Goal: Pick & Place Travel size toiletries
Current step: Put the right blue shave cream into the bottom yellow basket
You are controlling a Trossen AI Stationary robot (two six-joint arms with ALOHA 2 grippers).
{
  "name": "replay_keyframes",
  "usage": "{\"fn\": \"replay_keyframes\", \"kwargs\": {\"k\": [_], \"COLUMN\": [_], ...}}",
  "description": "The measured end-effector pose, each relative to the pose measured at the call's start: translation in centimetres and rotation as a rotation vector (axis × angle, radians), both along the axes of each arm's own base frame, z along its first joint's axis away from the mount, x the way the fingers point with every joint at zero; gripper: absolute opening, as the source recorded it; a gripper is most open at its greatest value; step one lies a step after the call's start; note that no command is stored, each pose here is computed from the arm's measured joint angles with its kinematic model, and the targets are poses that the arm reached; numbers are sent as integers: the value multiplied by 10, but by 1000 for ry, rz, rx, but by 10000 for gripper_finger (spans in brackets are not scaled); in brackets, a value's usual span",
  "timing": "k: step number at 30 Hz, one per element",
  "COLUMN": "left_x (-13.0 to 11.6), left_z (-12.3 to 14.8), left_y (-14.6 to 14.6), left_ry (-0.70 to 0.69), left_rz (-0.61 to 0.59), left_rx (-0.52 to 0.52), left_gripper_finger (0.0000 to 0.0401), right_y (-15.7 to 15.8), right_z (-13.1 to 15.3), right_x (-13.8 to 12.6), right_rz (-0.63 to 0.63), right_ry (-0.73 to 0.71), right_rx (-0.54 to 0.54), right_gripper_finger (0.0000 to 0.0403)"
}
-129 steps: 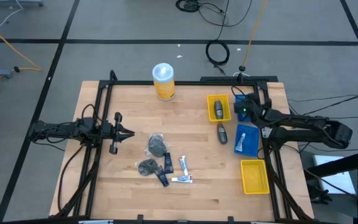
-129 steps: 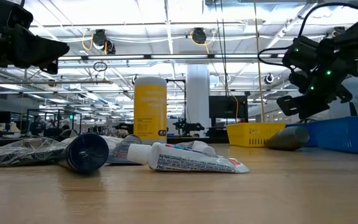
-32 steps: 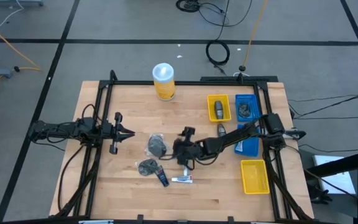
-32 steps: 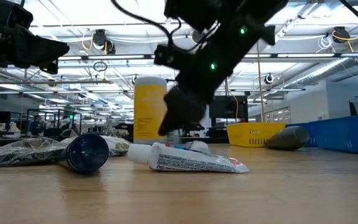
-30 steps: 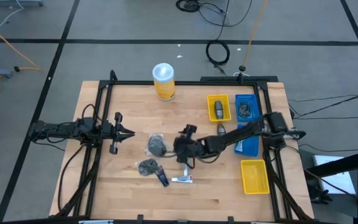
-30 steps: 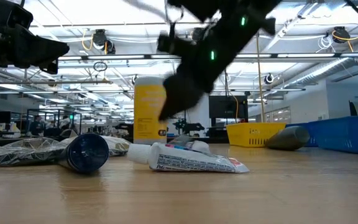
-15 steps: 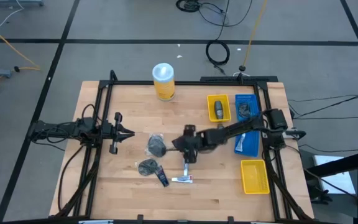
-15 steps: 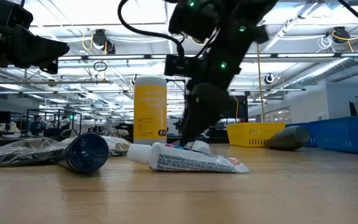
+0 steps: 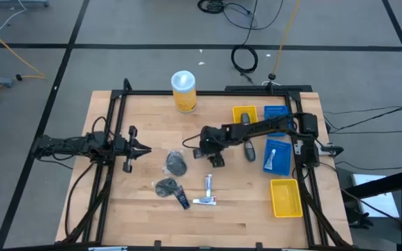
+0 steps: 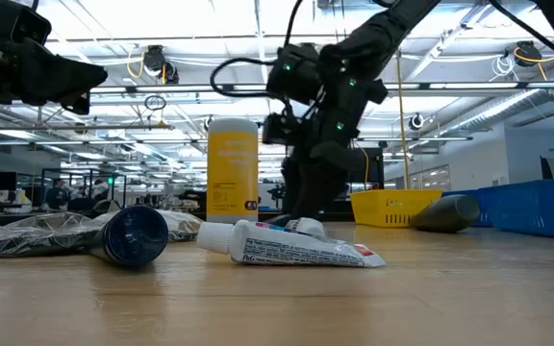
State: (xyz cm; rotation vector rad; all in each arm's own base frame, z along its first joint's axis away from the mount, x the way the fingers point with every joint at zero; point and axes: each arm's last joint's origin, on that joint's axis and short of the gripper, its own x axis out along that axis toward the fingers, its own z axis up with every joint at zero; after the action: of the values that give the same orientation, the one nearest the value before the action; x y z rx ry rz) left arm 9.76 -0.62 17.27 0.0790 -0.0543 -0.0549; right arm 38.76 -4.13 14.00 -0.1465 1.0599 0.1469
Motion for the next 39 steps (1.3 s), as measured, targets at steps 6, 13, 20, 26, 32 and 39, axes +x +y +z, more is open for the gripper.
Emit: {"fn": "replay_keyframes", "kwargs": {"k": [6,13,20,26,32,39], "left_x": [0,0,0,0,0,0], "left_z": [0,0,0,0,0,0], "left_y": [0,0,0,0,0,0], "left_ry": [0,0,0,0,0,0], "left_rz": [0,0,0,0,0,0], "left_rx": [0,0,0,0,0,0], "left_gripper_finger": [33,33,33,33,33,33], "right_y": [8,36,89,127,161,190], "right_z": [-10,3,65,109,140,142], "right_x": [-7,-13,-50,-120,-186,-235], "right_rz": [-101,-205,-422,-726,-1068,-1418], "right_ry": [23,23,27,309,585,724], "right_rx": [36,-17,136,360,512,424], "right_gripper_finger": [200,119,129,127,128,132]}}
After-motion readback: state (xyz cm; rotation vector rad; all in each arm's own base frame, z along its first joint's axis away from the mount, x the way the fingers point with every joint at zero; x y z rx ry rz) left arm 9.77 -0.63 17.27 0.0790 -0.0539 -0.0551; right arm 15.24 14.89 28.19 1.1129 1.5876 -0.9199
